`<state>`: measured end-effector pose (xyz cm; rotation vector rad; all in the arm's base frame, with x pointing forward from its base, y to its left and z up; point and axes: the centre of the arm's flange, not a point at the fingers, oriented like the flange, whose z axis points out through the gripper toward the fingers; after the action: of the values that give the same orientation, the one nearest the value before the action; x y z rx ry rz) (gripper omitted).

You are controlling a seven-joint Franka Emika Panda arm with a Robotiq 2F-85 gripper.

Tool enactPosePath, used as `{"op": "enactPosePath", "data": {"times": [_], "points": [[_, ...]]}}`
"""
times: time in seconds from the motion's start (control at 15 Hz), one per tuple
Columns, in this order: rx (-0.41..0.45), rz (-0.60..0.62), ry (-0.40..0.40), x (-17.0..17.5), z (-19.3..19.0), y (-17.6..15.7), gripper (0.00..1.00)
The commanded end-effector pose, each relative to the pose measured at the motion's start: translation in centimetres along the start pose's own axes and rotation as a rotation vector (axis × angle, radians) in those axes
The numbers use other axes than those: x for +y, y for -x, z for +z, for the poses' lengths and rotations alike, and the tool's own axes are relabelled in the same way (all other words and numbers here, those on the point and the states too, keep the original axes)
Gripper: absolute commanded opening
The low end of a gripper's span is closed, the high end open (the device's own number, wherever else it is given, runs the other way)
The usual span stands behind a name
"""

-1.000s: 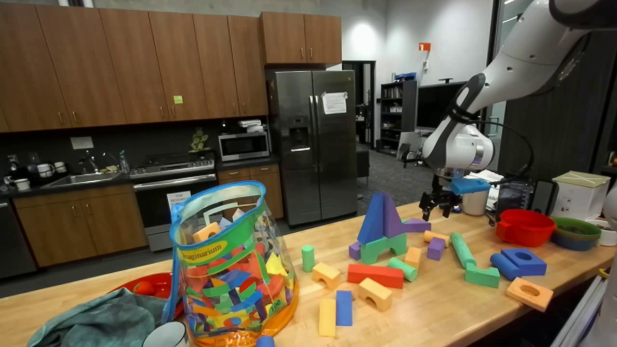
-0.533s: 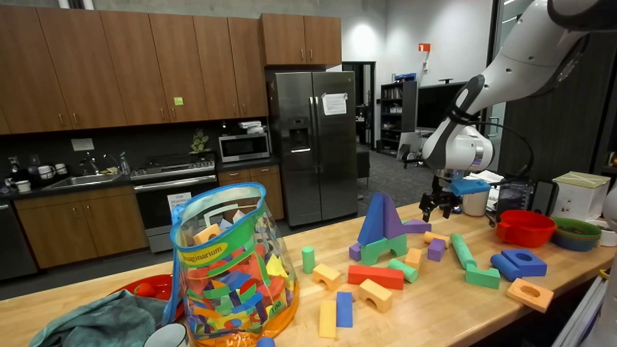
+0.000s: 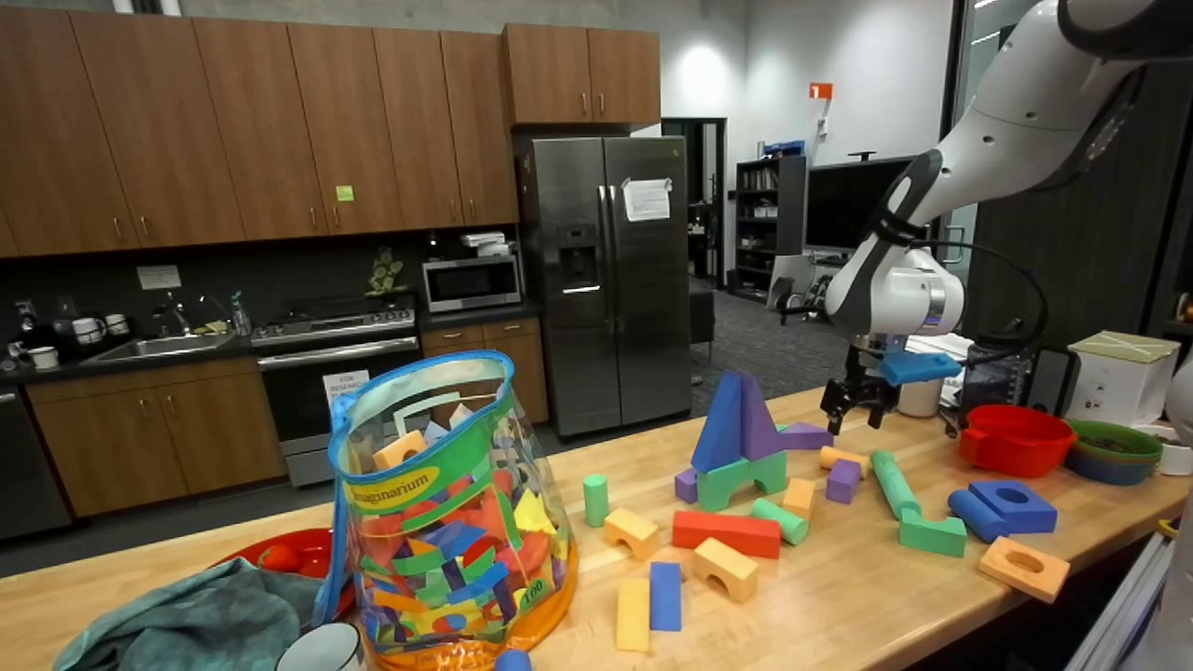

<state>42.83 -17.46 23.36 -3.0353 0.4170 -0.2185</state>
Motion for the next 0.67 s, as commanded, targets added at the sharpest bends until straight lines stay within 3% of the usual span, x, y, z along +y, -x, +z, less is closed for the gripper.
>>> {"op": "enactPosePath", "data": {"times": [0.0,0.4,0.6], "points": [[0.043,0.053,0.040,1.3,0.3,1.7,1.00],[0.123,0.116,0.115,2.4,0.6,2.4,1.00],[0.107,0.104,0.127,2.7,0.8,2.7,1.00]]}}
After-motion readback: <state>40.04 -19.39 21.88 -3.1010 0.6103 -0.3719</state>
